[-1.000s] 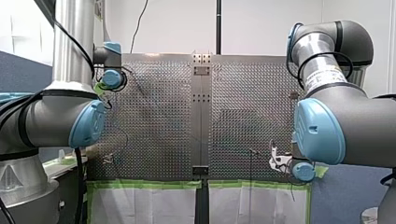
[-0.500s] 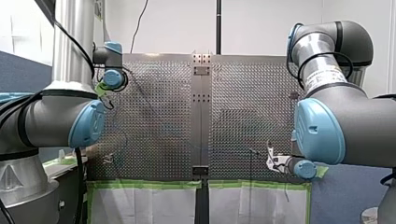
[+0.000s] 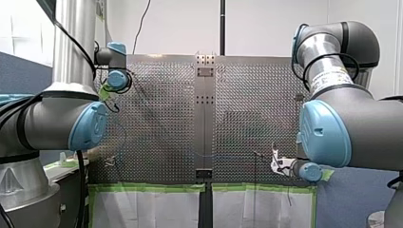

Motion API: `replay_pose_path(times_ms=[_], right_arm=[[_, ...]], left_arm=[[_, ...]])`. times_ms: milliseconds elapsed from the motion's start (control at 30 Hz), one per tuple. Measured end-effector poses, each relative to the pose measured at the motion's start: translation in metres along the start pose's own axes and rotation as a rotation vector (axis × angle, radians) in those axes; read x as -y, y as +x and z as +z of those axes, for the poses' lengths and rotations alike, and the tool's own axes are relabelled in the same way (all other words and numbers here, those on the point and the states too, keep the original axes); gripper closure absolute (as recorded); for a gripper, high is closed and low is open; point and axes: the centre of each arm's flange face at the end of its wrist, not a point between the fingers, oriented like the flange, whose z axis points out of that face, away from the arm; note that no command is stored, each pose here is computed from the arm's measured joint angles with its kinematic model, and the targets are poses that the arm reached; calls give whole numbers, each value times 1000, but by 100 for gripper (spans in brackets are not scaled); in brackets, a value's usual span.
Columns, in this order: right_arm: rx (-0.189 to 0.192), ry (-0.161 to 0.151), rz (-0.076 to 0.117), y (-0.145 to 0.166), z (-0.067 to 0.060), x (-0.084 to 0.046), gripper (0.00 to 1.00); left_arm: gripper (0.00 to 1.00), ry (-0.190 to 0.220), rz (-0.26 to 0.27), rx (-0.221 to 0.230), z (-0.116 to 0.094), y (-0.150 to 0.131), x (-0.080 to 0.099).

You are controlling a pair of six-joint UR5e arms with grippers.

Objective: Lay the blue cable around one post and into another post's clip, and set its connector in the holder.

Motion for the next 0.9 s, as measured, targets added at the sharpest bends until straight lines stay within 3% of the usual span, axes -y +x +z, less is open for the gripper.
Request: replay_pose_path(times_ms=[100,267,500,700,900], right_arm=[[-5,-9,26,1,1,-3,98],[-13,-32,54,4,5,-13,98],[-32,-141,126,10,8,-51,98],[-15,-221,198,9,2,-86,98],[-4,-254,224,7,-2,-102,98]], left_arm=[[0,1,-1,-1,-1,1,1],[0,3,-2,-2,-1,2,2],[0,4,-2,-2,-1,2,2],[0,5,-2,-2,-1,2,2],[0,6,-1,-2,-1,2,3]])
